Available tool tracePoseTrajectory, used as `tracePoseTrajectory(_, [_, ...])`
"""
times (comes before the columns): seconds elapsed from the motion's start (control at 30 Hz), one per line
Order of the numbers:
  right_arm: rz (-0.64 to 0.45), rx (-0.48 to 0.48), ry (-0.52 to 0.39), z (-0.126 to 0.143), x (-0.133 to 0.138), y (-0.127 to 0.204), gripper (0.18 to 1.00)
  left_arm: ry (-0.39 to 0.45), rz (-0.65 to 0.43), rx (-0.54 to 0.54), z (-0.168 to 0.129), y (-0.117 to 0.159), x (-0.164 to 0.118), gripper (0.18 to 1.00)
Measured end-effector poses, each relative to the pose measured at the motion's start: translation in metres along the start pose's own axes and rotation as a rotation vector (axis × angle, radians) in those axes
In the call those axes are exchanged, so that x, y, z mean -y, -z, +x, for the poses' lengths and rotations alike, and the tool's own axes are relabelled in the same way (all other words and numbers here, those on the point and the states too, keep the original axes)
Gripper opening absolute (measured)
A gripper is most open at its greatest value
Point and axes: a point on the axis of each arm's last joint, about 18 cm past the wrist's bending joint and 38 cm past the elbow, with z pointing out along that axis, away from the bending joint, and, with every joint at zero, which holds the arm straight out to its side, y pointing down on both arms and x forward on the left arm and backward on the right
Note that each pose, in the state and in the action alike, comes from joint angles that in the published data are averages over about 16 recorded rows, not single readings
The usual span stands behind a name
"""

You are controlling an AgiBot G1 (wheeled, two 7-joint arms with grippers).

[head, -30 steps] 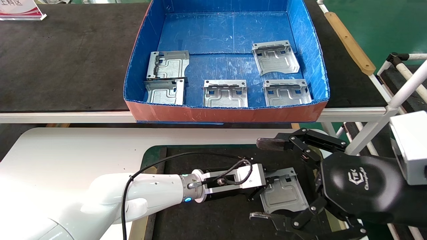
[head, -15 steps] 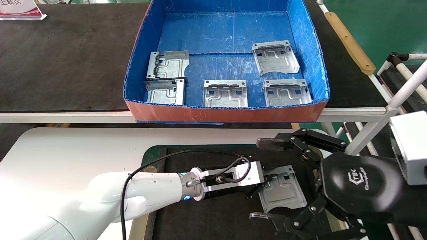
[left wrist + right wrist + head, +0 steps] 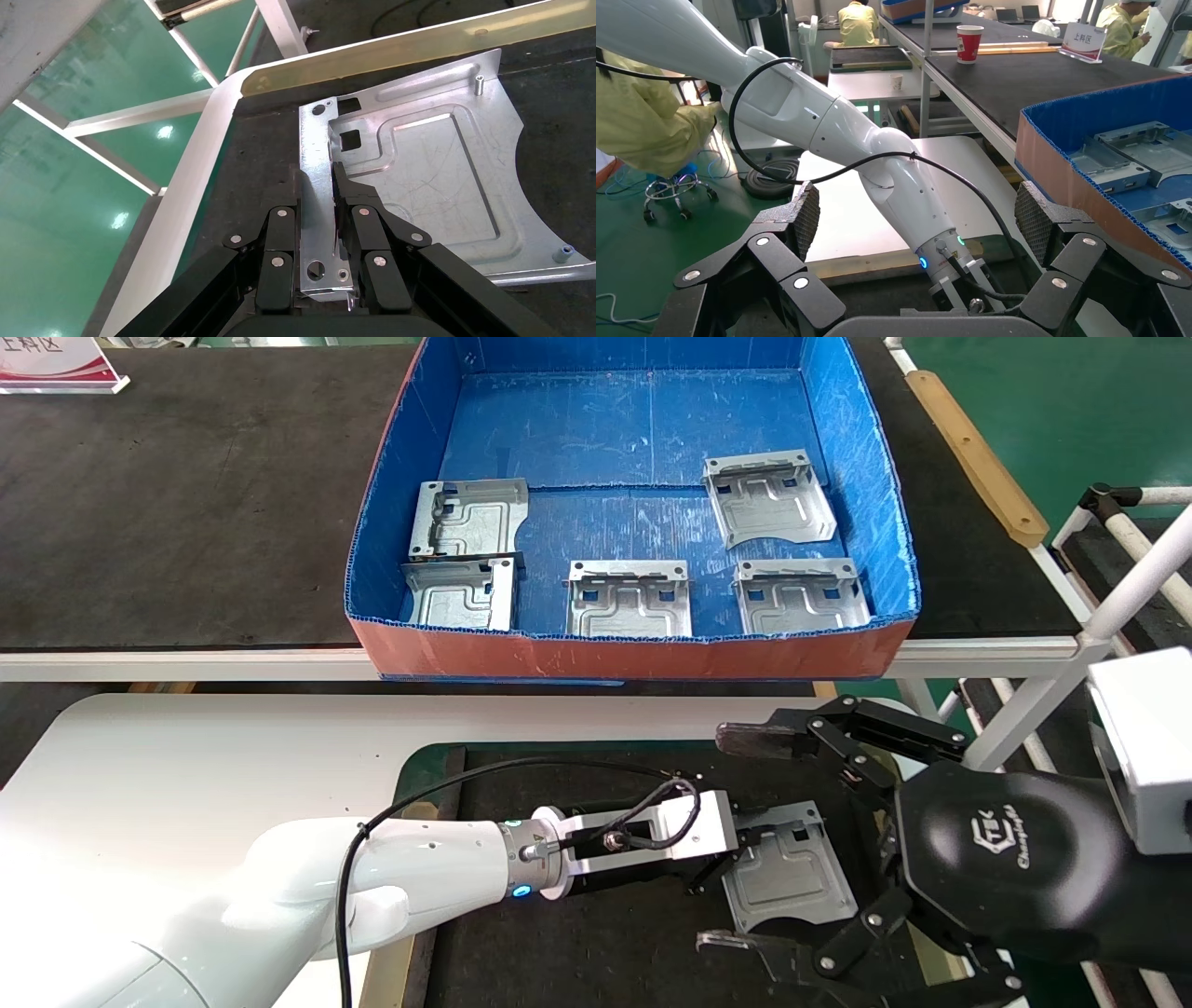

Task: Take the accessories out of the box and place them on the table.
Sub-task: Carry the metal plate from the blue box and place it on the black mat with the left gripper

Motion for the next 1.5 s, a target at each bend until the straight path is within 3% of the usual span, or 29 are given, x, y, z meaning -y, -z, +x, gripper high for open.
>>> tracePoseTrajectory(0.53, [0.000,0.000,0.000,0.000,0.000,0.000,1.001,-0.020,0.011,-0.013,0.003,0.001,0.004,0.265])
tracePoseTrajectory(1.5, [0.000,0.000,0.000,0.000,0.000,0.000,1.001,-0.188,-0.007,-0.019,0.012,-0.021,0.026,0.264])
